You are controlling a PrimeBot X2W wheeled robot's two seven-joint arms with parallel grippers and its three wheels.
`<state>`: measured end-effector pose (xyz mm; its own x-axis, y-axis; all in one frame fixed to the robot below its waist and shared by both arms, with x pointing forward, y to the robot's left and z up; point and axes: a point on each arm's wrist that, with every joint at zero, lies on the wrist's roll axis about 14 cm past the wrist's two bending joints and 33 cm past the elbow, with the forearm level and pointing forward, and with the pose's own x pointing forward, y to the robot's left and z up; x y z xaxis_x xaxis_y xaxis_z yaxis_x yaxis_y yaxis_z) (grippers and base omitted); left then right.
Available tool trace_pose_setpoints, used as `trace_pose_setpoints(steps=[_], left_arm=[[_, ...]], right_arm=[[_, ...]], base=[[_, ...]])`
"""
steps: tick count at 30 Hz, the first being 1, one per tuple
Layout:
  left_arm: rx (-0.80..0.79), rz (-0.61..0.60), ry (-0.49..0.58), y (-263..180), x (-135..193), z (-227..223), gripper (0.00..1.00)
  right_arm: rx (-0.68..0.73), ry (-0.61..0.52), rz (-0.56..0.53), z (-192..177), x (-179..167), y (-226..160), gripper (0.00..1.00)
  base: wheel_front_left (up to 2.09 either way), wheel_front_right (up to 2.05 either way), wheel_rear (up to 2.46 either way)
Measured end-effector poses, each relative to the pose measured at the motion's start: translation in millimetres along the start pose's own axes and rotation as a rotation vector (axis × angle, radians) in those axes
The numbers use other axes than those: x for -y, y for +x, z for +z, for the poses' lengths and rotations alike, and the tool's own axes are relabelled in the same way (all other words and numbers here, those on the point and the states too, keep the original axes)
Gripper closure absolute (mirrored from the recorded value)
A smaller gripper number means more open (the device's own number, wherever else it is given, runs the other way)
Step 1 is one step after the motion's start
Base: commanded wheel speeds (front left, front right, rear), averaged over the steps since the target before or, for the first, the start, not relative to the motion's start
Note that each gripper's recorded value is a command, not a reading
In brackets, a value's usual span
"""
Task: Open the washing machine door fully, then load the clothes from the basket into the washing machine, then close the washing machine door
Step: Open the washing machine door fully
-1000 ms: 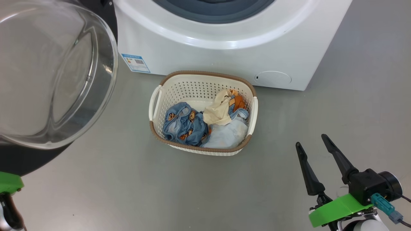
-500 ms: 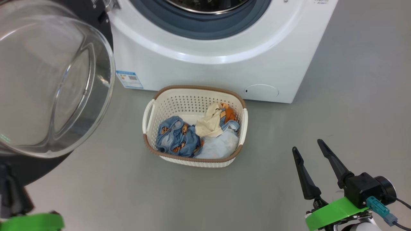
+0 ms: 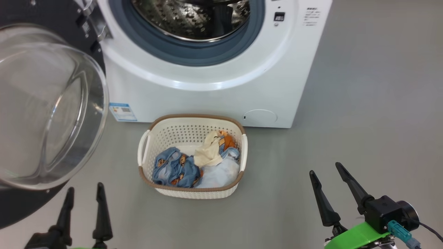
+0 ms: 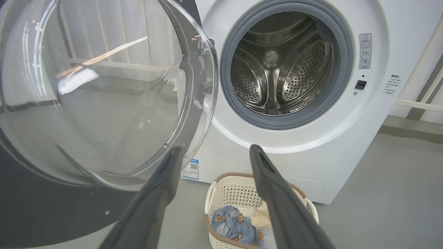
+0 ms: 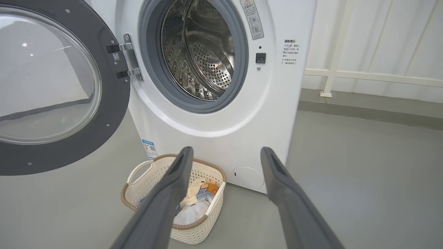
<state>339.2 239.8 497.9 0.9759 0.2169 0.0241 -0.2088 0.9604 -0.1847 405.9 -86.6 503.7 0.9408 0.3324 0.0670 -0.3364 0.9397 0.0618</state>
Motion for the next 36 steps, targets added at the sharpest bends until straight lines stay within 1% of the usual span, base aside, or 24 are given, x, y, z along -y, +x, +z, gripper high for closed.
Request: trace_pose_setpoints(steps=[7,10,18,26,36], left_arm=[[-0.045,-0.118,-0.022,-3.0,37.1,-10.3,0.00],[-0.066,-0.165,-0.009,-3.4,51.5,-14.1,0.00],[-0.107,-0.261,-0.002,-8.6,80.7,-21.8,0.00],[-0.121,-0.294,0.005,-10.8,89.2,-22.7,0.00],[-0.113,-0.280,0.010,-11.2,84.6,-20.9,0.00]], right_arm=[[0.014,-0.013,-0.050,8.4,11.7,-19.9,0.00],[0.018,-0.017,-0.076,11.5,17.4,-30.1,0.00],[0.029,-0.030,-0.151,19.2,33.5,-58.0,0.00],[0.038,-0.034,-0.179,23.3,39.3,-67.8,0.00],[0.041,-0.022,-0.172,23.3,37.2,-65.6,0.00]], base=[[0.00,0.00,0.00],[0.00,0.00,0.00],[0.00,0.00,0.00],[0.00,0.00,0.00],[0.00,0.00,0.00]])
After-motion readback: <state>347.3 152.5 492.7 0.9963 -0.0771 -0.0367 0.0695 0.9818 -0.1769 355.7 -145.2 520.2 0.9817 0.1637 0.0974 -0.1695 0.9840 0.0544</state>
